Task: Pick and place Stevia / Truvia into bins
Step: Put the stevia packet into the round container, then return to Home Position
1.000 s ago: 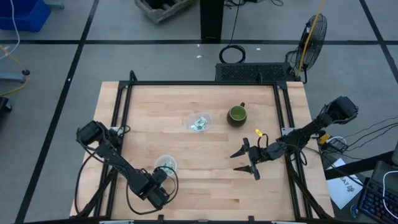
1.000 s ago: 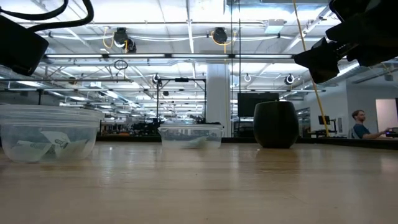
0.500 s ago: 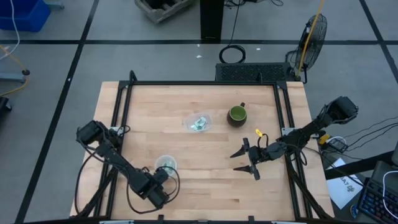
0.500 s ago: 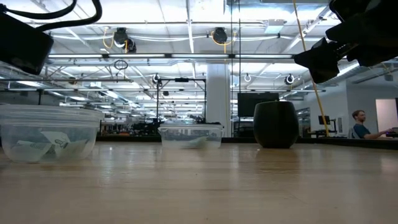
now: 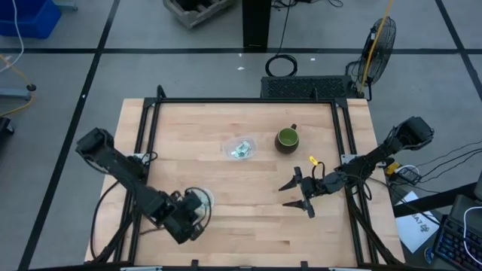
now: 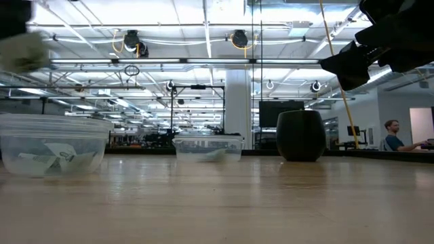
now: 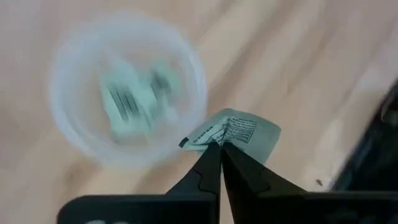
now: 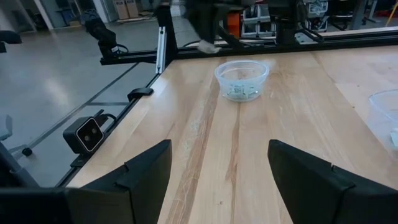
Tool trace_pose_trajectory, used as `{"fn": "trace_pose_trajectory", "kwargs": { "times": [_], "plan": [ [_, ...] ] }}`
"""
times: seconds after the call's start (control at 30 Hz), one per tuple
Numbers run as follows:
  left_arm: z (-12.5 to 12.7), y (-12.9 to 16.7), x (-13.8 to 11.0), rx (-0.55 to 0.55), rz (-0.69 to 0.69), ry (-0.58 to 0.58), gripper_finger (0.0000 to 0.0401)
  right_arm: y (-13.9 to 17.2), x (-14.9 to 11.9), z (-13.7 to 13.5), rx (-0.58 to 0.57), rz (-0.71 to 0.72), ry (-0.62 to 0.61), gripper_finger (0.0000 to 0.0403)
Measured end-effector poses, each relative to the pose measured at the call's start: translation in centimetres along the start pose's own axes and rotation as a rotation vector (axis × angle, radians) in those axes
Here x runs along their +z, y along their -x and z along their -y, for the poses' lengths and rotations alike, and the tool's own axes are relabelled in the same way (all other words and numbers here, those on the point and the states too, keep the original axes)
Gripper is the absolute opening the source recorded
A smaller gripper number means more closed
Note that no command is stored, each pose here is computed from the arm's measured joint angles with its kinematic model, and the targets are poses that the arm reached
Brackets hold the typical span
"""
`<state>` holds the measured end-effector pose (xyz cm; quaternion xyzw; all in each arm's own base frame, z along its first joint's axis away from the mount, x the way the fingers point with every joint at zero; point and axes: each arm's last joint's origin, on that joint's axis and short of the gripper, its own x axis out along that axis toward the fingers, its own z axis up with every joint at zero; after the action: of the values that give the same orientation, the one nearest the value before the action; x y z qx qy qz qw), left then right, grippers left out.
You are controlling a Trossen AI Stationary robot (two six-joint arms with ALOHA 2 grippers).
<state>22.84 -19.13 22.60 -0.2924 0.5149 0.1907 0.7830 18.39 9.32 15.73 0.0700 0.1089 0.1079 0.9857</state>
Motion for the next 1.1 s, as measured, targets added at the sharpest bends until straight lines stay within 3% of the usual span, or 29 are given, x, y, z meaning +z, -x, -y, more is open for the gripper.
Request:
{"fn": "trace_pose_trajectory", "kwargs": {
  "times": [0.1,0.27,0.4,0.5,0.73,0.9,1.1],
  "plan": [
    [-0.5,0.1,1.4,0.031,0.063,-0.008,0.0018,0.0,0.0,0.0,0.0,0.0,-0.001,0.0258],
    [-1.9,-1.8,3.4,0.151,-0.068,0.012,0.0006,0.0,0.0,0.0,0.001,0.0,-0.003,0.0258],
    [-2.3,-2.3,4.1,0.185,-0.056,0.015,0.0009,0.0,0.0,0.0,0.003,-0.001,-0.006,0.0258],
    [-2.0,-2.4,4.2,0.164,-0.024,-0.027,0.0049,0.0,0.0,0.0,0.003,-0.003,-0.005,0.0258],
    [-1.6,-2.3,4.0,0.163,0.074,-0.08,0.0184,0.0,0.0,0.0,0.005,-0.001,-0.007,0.0258],
    [-0.6,-1.6,3.3,0.169,0.326,-0.235,0.0237,0.2,0.5,-0.2,0.069,0.03,-0.015,0.0258],
    [0.0,1.6,1.4,0.14,0.569,-0.323,0.0239,1.8,2.4,-0.3,0.11,0.097,-0.02,0.0258]
  ]
}}
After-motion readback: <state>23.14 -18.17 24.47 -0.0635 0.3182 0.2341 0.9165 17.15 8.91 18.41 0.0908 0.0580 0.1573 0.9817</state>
